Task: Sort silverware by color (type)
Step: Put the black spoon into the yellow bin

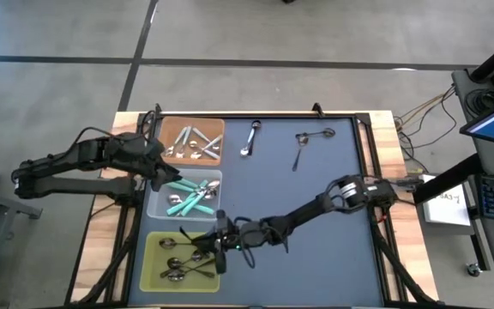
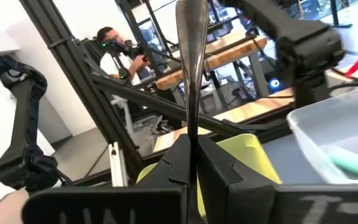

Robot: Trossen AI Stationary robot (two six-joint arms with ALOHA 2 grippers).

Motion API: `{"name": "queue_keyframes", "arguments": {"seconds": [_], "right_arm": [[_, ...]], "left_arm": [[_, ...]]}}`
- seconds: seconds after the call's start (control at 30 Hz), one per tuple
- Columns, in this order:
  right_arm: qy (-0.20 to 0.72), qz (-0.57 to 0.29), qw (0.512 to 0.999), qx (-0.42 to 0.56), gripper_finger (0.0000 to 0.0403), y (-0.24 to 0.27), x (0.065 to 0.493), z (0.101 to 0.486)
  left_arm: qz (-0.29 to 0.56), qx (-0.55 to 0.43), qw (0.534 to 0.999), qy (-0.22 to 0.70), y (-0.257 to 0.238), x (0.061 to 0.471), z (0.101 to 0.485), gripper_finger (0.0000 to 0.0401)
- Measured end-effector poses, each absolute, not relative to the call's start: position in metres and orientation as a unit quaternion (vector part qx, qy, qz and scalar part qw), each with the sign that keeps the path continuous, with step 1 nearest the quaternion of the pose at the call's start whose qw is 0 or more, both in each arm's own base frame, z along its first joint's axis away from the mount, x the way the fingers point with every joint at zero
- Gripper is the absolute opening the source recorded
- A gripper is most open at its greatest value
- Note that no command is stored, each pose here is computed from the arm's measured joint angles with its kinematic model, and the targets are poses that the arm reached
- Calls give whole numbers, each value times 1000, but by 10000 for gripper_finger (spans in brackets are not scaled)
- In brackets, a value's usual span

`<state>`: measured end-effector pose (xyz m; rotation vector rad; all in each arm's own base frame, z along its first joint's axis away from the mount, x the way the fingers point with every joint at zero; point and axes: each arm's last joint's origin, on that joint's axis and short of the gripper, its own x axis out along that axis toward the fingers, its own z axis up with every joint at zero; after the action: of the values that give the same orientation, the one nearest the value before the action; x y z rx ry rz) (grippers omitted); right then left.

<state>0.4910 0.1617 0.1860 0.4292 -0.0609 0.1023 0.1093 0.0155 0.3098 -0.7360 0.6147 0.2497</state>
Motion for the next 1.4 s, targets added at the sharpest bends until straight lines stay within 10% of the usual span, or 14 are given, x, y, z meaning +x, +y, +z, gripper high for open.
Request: {"name": "queue_keyframes", "arguments": {"seconds": [0.33, 0.7, 1.4], "right_arm": [[-13, 58, 976, 209, 27, 170, 514, 170], [227, 63, 954, 183, 103, 167, 522, 190], [530, -260, 795, 141, 86, -47, 439, 233]], "left_arm": [[120, -358, 879, 292, 15, 108, 310, 158], [112, -343, 888, 286, 14, 103, 312, 158], [133, -301, 902, 279, 16, 102, 312, 158]]}}
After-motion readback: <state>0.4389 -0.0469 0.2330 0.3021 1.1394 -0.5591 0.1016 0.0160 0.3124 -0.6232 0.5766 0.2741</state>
